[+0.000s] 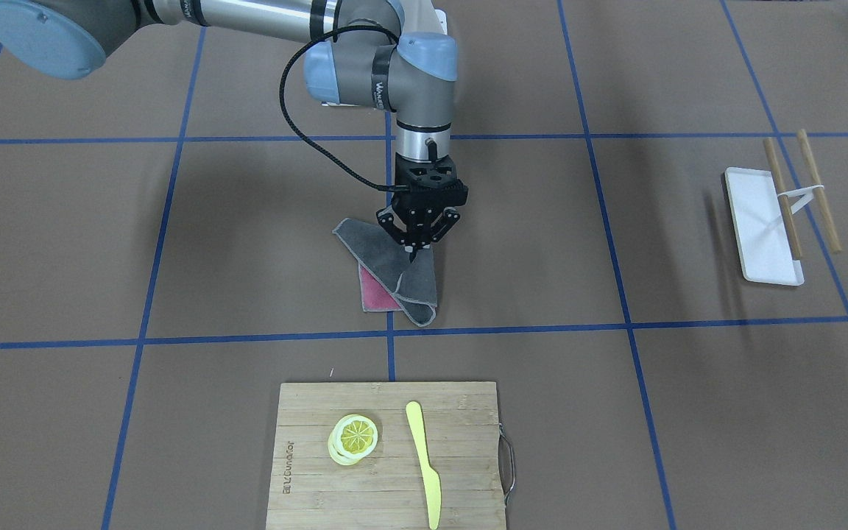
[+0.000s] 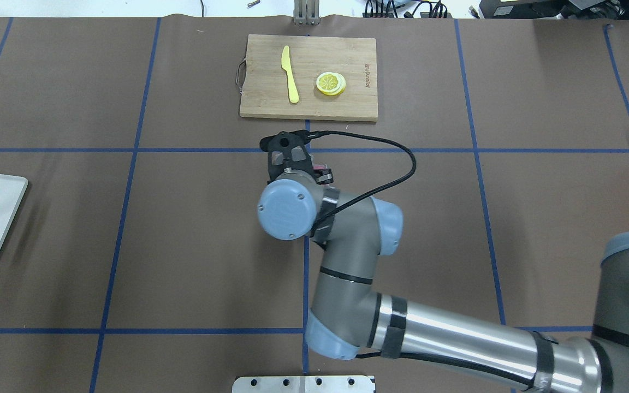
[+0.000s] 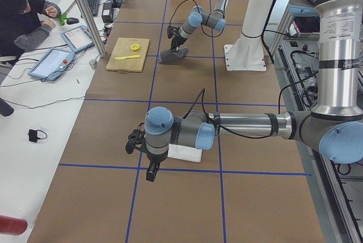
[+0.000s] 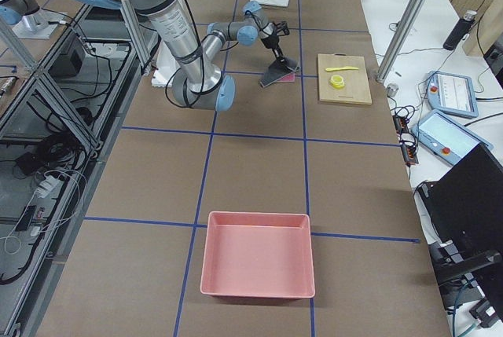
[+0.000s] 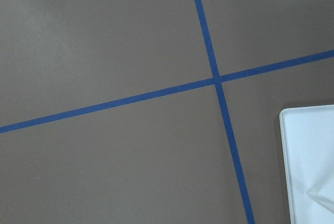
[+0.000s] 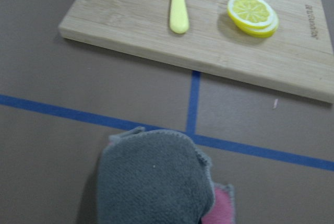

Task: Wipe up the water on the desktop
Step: 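Wipe the grey towel back away from the board with the right gripper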

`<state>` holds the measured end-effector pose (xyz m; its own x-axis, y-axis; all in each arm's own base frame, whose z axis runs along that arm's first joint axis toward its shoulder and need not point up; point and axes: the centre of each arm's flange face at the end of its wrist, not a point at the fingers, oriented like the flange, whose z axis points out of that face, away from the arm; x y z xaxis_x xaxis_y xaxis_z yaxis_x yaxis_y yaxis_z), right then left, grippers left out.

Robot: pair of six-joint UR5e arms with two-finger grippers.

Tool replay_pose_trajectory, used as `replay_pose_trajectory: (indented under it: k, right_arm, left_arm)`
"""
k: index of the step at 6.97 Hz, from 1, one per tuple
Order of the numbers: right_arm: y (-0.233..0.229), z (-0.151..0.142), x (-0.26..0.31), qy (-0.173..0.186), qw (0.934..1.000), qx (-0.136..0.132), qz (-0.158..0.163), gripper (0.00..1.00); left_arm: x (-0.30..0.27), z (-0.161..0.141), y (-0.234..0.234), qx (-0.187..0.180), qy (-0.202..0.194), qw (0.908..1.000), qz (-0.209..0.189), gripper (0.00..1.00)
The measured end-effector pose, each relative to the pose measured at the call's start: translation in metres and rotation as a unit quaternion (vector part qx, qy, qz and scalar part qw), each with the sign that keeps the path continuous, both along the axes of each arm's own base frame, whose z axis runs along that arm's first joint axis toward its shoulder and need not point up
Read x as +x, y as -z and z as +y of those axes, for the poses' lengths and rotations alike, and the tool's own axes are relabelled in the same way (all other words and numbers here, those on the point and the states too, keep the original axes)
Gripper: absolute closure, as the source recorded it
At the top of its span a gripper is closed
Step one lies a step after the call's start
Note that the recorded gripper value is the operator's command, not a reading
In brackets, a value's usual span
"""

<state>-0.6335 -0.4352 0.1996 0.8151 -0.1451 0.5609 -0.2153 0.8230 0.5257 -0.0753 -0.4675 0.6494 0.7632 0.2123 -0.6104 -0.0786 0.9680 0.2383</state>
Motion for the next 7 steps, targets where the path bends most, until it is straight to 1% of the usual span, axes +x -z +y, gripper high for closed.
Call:
replay_pose_trajectory:
  k: [1, 2, 3, 4, 6, 7]
  right_arm:
    - [-0.040, -0.013, 0.038, 0.013, 0.9997, 0.014, 0.014, 1.00]
    - [-0.079, -0.023, 0.081, 0.031, 0.9987, 0.020, 0.034, 1.00]
    - [-0.116, -0.030, 0.127, 0.048, 0.9969, 0.022, 0.058, 1.00]
    - [-0.148, -0.035, 0.171, 0.064, 0.9945, 0.021, 0.080, 1.00]
    - [-0.196, -0.041, 0.257, 0.096, 0.9885, 0.013, 0.116, 1.00]
    - [-0.220, -0.045, 0.289, 0.105, 0.9848, 0.008, 0.138, 1.00]
  left_arm:
    - [0.000, 0.000, 0.000, 0.000, 0.000, 1.0000, 0.000, 0.01]
    - [0.000, 0.000, 0.000, -0.001, 0.000, 1.0000, 0.000, 0.01]
    - [0.001, 0.003, -0.003, -0.004, 0.000, 1.0000, 0.001, 0.01]
    - [0.002, 0.007, -0.007, -0.014, 0.004, 0.9998, 0.012, 0.01]
    - [0.010, 0.019, -0.009, -0.058, 0.034, 0.9952, 0.070, 0.01]
    - [0.011, 0.023, -0.009, -0.069, 0.041, 0.9933, 0.083, 0.01]
